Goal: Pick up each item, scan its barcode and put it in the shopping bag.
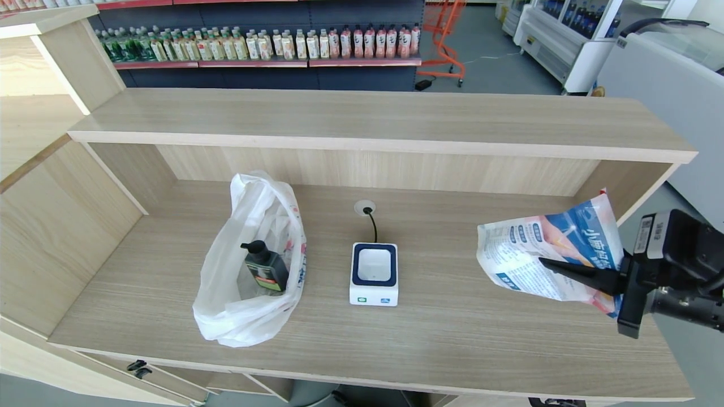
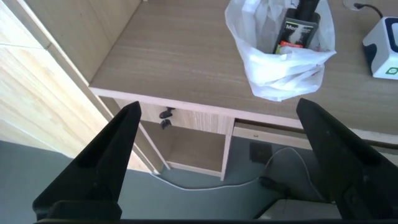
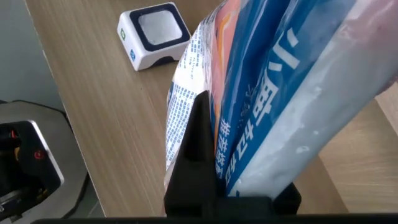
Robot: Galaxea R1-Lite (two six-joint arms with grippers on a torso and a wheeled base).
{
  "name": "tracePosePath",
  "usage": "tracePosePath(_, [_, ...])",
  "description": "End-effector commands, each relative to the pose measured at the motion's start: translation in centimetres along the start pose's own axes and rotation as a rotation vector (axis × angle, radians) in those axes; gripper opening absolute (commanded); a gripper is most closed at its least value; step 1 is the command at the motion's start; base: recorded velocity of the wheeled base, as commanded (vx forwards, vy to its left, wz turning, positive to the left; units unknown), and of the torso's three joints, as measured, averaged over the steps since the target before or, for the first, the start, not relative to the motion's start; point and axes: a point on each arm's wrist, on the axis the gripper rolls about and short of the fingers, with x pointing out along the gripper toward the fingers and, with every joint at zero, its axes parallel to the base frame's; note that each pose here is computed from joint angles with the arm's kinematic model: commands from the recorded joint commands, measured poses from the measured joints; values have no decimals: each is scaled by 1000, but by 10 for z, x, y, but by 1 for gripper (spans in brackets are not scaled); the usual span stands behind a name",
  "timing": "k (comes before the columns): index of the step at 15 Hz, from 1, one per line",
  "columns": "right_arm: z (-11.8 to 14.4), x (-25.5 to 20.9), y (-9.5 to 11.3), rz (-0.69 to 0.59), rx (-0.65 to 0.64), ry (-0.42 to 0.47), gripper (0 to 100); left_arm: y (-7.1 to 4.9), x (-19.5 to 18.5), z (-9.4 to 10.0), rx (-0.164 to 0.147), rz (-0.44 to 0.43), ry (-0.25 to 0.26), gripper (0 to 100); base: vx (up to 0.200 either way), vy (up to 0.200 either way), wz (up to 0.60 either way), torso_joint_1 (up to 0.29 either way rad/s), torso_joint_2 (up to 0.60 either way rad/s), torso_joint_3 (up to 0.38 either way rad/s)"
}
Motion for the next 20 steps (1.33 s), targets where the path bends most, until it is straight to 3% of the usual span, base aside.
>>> tracePosePath(1, [-1, 2, 0, 7, 5, 4, 0, 0, 0, 0, 0, 1, 0, 100, 0, 200, 0, 12, 12, -7])
tracePosePath(7, [-12, 18, 0, 46, 30, 41, 0, 0, 0, 0, 1, 1, 0, 100, 0, 200, 0, 2, 3, -1])
tracePosePath(13, [-26, 37, 1, 90, 60, 84, 0, 0, 0, 0, 2, 1, 2, 100, 0, 0, 0, 0, 0, 0])
tracePosePath(16, [-35, 57, -5, 73, 52, 69, 0, 0, 0, 0, 1, 1, 0, 100, 200, 0, 0, -9, -4, 4])
tracePosePath(20, [-43, 69, -4, 119, 67, 29, 0, 0, 0, 0, -2, 1, 0, 100, 0, 0, 0, 0, 0, 0])
